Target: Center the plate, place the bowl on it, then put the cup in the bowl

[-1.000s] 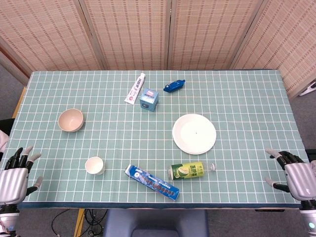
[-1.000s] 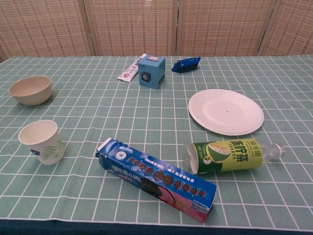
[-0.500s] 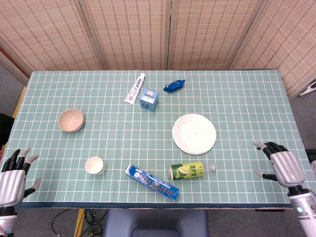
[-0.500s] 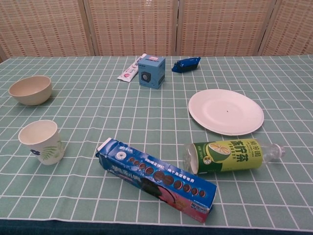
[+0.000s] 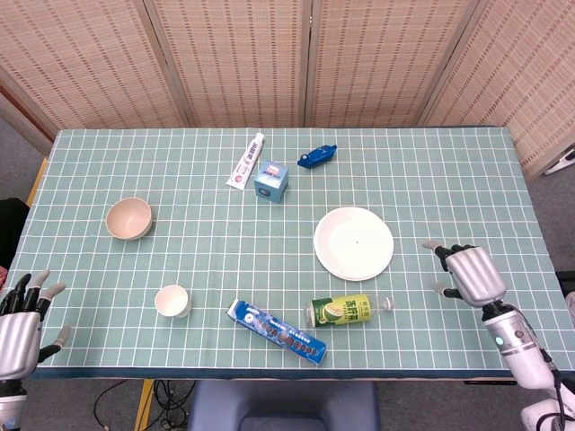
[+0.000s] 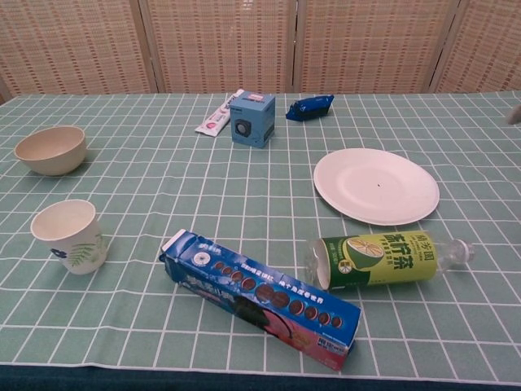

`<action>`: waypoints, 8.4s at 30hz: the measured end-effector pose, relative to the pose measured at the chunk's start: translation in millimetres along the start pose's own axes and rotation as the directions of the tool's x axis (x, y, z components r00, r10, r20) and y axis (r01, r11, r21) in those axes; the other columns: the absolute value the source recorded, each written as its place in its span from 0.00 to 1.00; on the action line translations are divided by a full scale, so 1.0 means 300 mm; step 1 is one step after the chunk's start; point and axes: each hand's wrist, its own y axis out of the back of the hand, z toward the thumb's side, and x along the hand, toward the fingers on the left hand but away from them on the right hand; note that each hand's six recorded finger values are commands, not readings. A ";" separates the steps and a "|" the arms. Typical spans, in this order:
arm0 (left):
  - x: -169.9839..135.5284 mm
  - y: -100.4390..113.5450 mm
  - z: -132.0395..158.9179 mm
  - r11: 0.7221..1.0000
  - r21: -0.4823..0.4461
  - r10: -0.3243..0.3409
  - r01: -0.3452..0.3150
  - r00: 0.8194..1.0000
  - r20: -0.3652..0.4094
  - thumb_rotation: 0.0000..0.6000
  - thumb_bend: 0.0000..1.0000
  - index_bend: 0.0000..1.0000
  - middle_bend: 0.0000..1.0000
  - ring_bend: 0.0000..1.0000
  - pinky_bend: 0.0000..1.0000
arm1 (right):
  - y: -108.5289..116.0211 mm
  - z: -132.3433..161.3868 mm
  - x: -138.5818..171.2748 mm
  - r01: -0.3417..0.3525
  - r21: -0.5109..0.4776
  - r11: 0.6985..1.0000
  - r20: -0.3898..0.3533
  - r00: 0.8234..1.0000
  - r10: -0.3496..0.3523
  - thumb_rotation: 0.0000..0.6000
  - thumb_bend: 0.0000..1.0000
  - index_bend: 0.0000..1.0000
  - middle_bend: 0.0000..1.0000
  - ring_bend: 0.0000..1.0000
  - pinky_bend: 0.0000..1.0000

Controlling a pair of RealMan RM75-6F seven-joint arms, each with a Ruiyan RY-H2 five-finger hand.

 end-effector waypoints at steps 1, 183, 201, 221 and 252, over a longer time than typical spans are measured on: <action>-0.001 0.000 -0.001 1.000 0.000 0.000 0.000 1.000 -0.001 1.00 0.27 0.23 0.09 0.00 0.15 | -0.013 0.003 -0.013 -0.003 0.007 1.000 -0.006 1.000 0.003 1.00 0.14 0.33 0.73 0.69 0.81; 0.673 -0.177 0.227 0.963 0.245 -0.184 0.116 0.944 0.275 1.00 0.27 0.39 0.91 0.87 0.97 | 0.250 0.042 0.085 0.247 0.018 0.969 0.102 0.964 -0.247 1.00 0.01 0.19 0.48 0.47 0.70; 0.798 -0.307 0.232 0.943 0.295 -0.212 0.154 0.961 0.176 1.00 0.27 0.47 0.94 0.89 0.98 | 0.250 0.006 0.127 0.237 0.025 0.971 0.141 0.961 -0.238 1.00 0.01 0.19 0.49 0.47 0.70; 0.837 -0.362 0.221 0.938 0.294 -0.226 0.184 0.967 0.116 1.00 0.35 0.61 0.96 0.90 0.99 | 0.242 -0.016 0.134 0.226 0.017 0.974 0.167 0.960 -0.226 1.00 0.01 0.20 0.50 0.47 0.70; 0.654 -0.251 0.544 0.946 0.296 -0.257 0.129 0.857 0.447 1.00 0.40 0.65 0.96 0.90 0.99 | 0.163 -0.062 0.195 0.150 0.026 0.988 0.216 0.964 -0.152 1.00 0.01 0.21 0.45 0.41 0.58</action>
